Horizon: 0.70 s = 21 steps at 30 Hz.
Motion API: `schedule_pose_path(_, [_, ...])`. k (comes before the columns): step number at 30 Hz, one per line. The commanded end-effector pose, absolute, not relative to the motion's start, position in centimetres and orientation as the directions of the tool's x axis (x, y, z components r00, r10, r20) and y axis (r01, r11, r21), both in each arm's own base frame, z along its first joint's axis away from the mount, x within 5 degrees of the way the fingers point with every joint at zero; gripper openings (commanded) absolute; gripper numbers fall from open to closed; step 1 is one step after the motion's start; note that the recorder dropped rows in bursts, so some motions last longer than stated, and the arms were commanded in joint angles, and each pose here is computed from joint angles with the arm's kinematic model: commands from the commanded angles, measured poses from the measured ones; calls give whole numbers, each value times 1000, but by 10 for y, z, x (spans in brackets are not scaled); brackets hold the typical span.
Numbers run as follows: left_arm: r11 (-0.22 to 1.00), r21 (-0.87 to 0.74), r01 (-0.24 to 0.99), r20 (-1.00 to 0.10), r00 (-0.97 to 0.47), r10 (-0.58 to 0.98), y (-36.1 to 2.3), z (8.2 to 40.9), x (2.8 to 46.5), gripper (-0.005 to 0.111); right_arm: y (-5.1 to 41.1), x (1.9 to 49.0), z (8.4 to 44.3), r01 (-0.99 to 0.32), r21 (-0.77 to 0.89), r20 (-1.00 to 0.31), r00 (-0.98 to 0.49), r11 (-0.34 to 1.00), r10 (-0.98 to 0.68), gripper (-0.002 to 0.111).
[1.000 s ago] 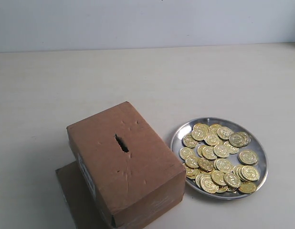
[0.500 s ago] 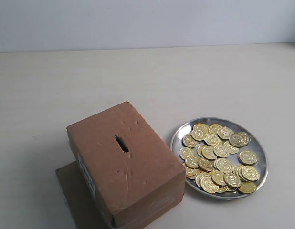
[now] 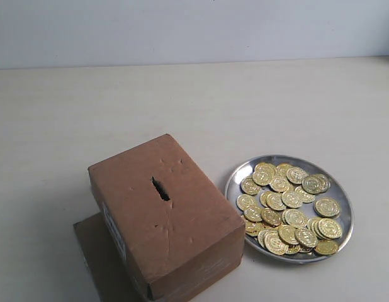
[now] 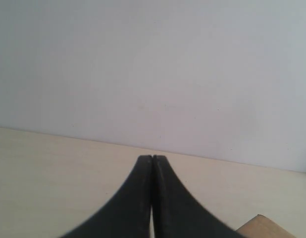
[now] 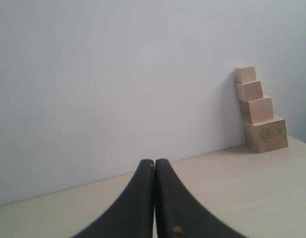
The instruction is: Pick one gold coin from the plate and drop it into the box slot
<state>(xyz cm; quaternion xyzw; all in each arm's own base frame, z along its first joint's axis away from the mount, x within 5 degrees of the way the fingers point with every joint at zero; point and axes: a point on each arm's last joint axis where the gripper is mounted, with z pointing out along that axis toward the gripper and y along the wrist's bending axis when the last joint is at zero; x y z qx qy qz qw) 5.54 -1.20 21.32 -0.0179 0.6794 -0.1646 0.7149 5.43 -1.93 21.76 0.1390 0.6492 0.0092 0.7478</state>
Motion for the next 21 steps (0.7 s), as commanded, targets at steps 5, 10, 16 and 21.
schedule_pose_path(5, [946,-247,210,-966,26,-258,-12,213,55,0,-18,55,214,146,309,-946,146,940,288,0])
schedule_pose_path(10, [946,-247,210,-966,26,-258,-12,213,55,0,-16,55,209,149,253,-967,81,956,243,0])
schedule_pose_path(16, [946,-247,210,-966,26,-258,-12,213,55,0,2,56,213,-29,-59,-994,89,998,-57,0])
schedule_pose_path(21, [946,-247,210,-966,26,-258,-12,213,55,0,-1,56,204,-4,-17,-1000,-13,1000,-17,0])
